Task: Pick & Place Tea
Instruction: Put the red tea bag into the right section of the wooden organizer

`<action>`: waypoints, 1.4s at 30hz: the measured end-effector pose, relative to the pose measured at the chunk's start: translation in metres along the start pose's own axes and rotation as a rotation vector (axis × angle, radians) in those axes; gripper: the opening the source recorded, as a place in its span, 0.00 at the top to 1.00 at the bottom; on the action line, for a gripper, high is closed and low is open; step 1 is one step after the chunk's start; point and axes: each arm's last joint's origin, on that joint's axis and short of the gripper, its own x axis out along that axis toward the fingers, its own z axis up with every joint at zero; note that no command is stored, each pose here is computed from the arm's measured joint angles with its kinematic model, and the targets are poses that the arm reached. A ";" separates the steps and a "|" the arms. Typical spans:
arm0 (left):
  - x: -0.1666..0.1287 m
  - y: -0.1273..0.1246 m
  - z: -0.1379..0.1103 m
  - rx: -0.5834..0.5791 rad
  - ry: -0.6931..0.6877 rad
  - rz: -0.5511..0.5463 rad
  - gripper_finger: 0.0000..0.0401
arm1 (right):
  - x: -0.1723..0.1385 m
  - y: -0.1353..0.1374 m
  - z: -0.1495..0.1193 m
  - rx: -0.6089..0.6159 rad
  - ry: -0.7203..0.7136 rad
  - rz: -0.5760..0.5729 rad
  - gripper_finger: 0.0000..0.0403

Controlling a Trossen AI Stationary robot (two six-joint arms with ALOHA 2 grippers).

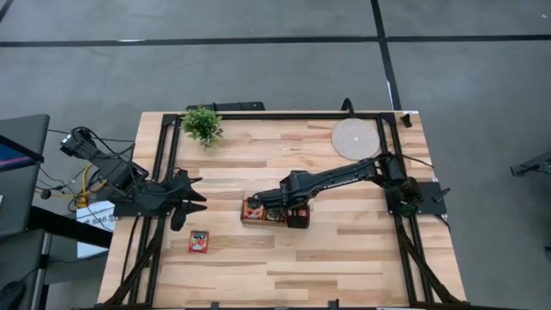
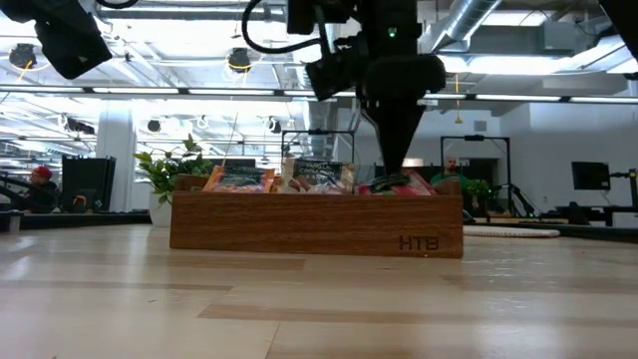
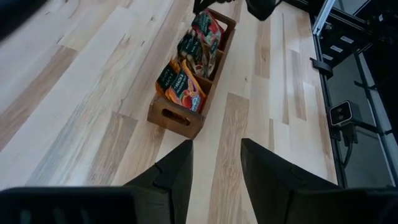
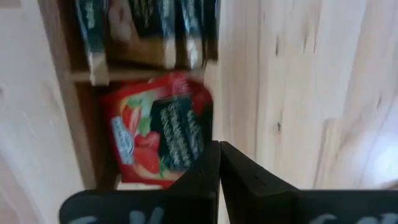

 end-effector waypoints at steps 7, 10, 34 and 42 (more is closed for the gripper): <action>0.000 0.000 0.000 0.007 0.000 0.000 0.69 | 0.003 0.000 -0.003 0.041 0.047 -0.011 1.00; 0.000 0.000 0.000 0.015 0.000 0.000 0.69 | 0.000 0.001 -0.005 0.051 0.047 -0.011 1.00; 0.000 0.000 0.000 0.027 -0.005 0.007 0.69 | -0.027 0.016 -0.020 0.043 0.018 -0.004 1.00; 0.000 0.000 0.000 0.030 -0.005 0.006 0.69 | -0.038 0.013 -0.020 0.038 -0.038 0.077 0.99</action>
